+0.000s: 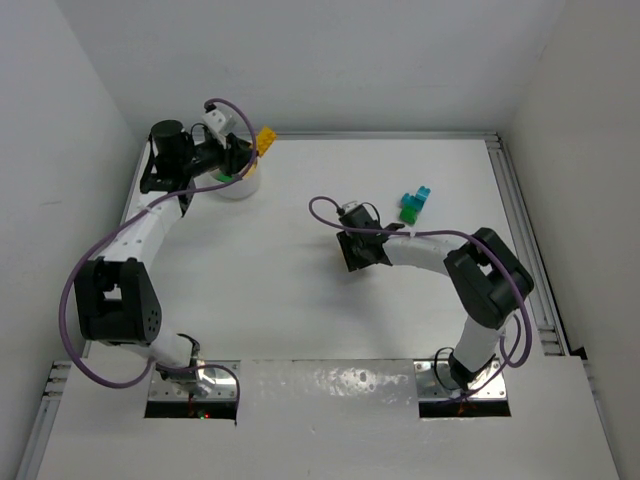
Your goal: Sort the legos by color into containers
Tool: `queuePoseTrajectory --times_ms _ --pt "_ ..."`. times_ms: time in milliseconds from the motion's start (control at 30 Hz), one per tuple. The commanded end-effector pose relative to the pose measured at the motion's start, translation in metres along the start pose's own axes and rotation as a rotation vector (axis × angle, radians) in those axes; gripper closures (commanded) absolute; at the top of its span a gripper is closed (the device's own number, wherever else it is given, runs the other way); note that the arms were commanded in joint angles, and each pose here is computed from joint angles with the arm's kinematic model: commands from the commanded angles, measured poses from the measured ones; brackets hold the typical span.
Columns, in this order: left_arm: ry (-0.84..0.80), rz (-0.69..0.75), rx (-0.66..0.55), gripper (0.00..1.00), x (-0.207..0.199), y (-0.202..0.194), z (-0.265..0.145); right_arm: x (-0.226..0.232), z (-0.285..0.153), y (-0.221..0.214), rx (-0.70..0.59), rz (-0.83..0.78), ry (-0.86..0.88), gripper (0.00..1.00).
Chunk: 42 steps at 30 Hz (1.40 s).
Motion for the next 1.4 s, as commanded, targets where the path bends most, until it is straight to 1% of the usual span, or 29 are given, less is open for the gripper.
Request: queuePoseTrajectory --times_ms 0,33,100,167,200,233,267,300,333,367,400,433,467,500,533,600,667,700,767,800,867,1033,1133,1267,1300,1367 --pt "-0.063 0.05 -0.075 1.0 -0.012 0.028 -0.009 -0.001 0.002 0.007 -0.04 0.004 -0.019 0.53" --pt "-0.07 0.059 -0.078 1.0 -0.013 0.029 -0.01 -0.002 0.003 0.003 -0.035 -0.001 -0.015 0.43" --pt "-0.103 0.068 -0.086 1.0 -0.02 0.03 -0.012 -0.002 -0.001 0.005 -0.052 -0.013 -0.004 0.28" --pt "-0.136 0.081 -0.097 1.0 -0.027 0.032 -0.014 -0.002 -0.008 0.009 -0.093 -0.027 0.014 0.22" --pt "-0.147 0.082 -0.103 1.0 -0.028 0.034 -0.015 -0.001 -0.022 0.019 -0.142 -0.042 0.034 0.18" --pt "-0.16 0.081 -0.107 1.0 -0.031 0.035 -0.016 0.004 -0.031 0.03 -0.19 -0.05 0.075 0.17" --pt "-0.186 0.081 -0.117 1.0 -0.035 0.037 -0.017 0.009 -0.043 0.04 -0.233 -0.064 0.114 0.16" --pt "-0.2 0.081 -0.124 1.0 -0.038 0.039 -0.018 0.015 -0.071 0.06 -0.325 -0.084 0.17 0.15" --pt "-0.216 0.08 -0.129 1.0 -0.041 0.039 -0.018 0.023 -0.088 0.075 -0.404 -0.089 0.238 0.15" --pt "-0.256 0.081 -0.143 1.0 -0.047 0.041 -0.02 0.036 -0.109 0.089 -0.473 -0.09 0.355 0.16" --pt "-0.283 0.082 -0.151 1.0 -0.052 0.042 -0.021 0.045 -0.146 0.115 -0.638 -0.067 0.457 0.2" --pt "-0.342 0.088 -0.171 1.0 -0.061 0.044 -0.024 0.05 -0.164 0.125 -0.717 -0.049 0.522 0.3" --pt "-0.371 0.1 -0.177 1.0 -0.066 0.045 -0.026 0.057 -0.178 0.128 -0.765 -0.02 0.613 0.34" --pt "-0.415 0.104 -0.191 1.0 -0.073 0.047 -0.029 0.062 -0.195 0.139 -0.836 -0.011 0.667 0.37" --pt "-0.441 0.116 -0.203 1.0 -0.08 0.052 -0.03 0.071 -0.216 0.154 -0.924 0.0 0.751 0.37" --pt "-0.486 0.129 -0.215 1.0 -0.09 0.056 -0.033 0.085 -0.223 0.176 -0.951 0.004 0.814 0.33" --pt "-0.505 0.149 -0.232 1.0 -0.098 0.066 -0.035 0.098 -0.225 0.185 -0.935 -0.002 0.879 0.26" --pt "-0.519 0.157 -0.243 1.0 -0.101 0.071 -0.039 0.104 -0.224 0.195 -0.953 0.0 0.902 0.24" --pt "-0.537 0.164 -0.255 1.0 -0.107 0.076 -0.041 0.111 -0.228 0.201 -0.971 0.003 0.957 0.2" --pt "-0.555 0.139 -0.246 1.0 -0.111 0.074 -0.043 0.112 -0.234 0.206 -1.001 0.005 0.978 0.19" --pt "-0.566 0.149 -0.249 1.0 -0.116 0.075 -0.047 0.118 -0.236 0.213 -1.013 -0.005 1.005 0.2" --pt "-0.61 0.119 -0.238 1.0 -0.128 0.069 -0.05 0.128 -0.235 0.222 -1.006 -0.021 1.049 0.25" --pt "-0.621 0.128 -0.241 1.0 -0.132 0.069 -0.049 0.134 -0.243 0.225 -1.021 -0.025 1.112 0.3" --pt "-0.618 0.137 -0.247 1.0 -0.132 0.071 -0.047 0.143 -0.247 0.227 -1.002 -0.021 1.176 0.4" --pt "-0.614 0.15 -0.255 1.0 -0.131 0.074 -0.047 0.145 -0.247 0.227 -0.99 -0.025 1.188 0.45" --pt "-0.602 0.144 -0.254 1.0 -0.129 0.076 -0.046 0.147 -0.245 0.228 -0.975 -0.029 1.196 0.49"
Point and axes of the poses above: each gripper's point midway between its finger pads, its own z axis out along the fingers, its own x axis along the line the jaws close on, y = z × x, the point moved 2 cm from there along -z, back along the fingers, and after that the axes turned 8 degrees about z, right-handed, at the moved point
